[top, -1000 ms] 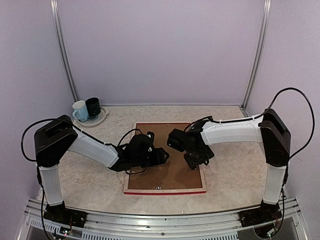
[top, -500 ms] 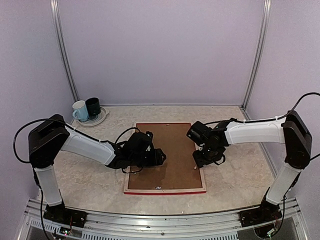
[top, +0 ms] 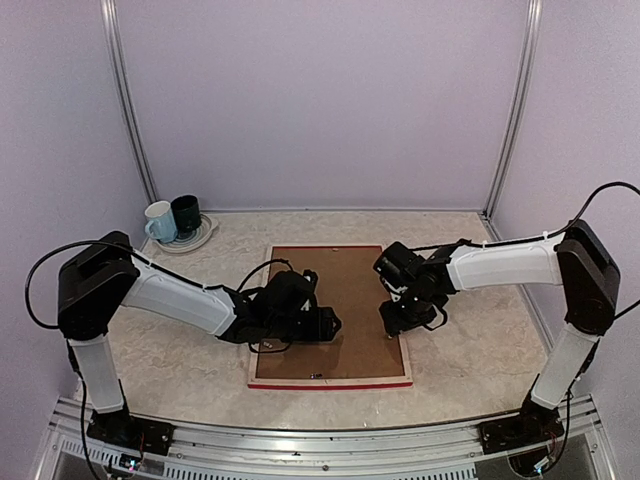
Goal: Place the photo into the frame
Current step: Press the fastener onto the backboard.
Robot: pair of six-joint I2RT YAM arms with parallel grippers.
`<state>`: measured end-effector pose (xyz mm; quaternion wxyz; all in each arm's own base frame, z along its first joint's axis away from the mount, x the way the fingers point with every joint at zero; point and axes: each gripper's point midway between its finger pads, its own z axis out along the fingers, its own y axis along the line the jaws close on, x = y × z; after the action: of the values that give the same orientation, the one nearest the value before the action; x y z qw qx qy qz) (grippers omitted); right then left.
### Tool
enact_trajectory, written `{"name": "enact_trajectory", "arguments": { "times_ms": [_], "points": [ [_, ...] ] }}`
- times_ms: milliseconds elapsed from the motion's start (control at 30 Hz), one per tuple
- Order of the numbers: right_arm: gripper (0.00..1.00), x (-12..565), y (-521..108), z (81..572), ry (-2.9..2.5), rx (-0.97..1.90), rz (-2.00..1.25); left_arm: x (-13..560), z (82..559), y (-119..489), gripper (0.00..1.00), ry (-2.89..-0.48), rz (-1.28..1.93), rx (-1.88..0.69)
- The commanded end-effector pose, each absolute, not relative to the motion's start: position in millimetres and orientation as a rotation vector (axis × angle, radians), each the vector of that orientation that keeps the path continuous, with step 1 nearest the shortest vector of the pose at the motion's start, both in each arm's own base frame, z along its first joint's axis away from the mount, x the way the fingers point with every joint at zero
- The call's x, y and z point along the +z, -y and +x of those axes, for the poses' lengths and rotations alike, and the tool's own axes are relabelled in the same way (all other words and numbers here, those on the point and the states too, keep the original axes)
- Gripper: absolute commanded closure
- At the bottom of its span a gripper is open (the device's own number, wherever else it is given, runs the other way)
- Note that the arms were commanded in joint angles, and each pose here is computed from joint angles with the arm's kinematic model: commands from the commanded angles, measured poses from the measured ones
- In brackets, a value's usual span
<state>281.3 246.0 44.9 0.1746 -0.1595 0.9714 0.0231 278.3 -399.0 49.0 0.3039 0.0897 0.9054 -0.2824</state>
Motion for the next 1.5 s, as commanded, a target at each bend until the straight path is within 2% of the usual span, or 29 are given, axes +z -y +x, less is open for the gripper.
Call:
{"name": "enact_trajectory", "arguments": {
  "times_ms": [0,433,800,1133,1400,1467],
  "points": [
    [0.46,29,-236,276,-2.785,0.022,-0.466,39,277,401,0.28,-2.422,0.261,-0.714],
    [0.54,21,-227,270,-2.805,0.013,-0.475,32,279,399,0.28,-2.437,0.262,-0.689],
    [0.73,6,-215,261,-2.838,0.055,-0.454,34,279,397,0.28,-2.434,0.261,-0.683],
    [0.85,0,-214,261,-2.849,0.062,-0.456,33,279,396,0.28,-2.434,0.256,-0.683],
    [0.81,31,-227,272,-2.791,0.131,-0.431,74,299,397,0.25,-2.363,0.218,-0.710],
    [0.72,44,-229,276,-2.767,0.147,-0.426,93,308,395,0.21,-2.334,0.199,-0.715]
  ]
}}
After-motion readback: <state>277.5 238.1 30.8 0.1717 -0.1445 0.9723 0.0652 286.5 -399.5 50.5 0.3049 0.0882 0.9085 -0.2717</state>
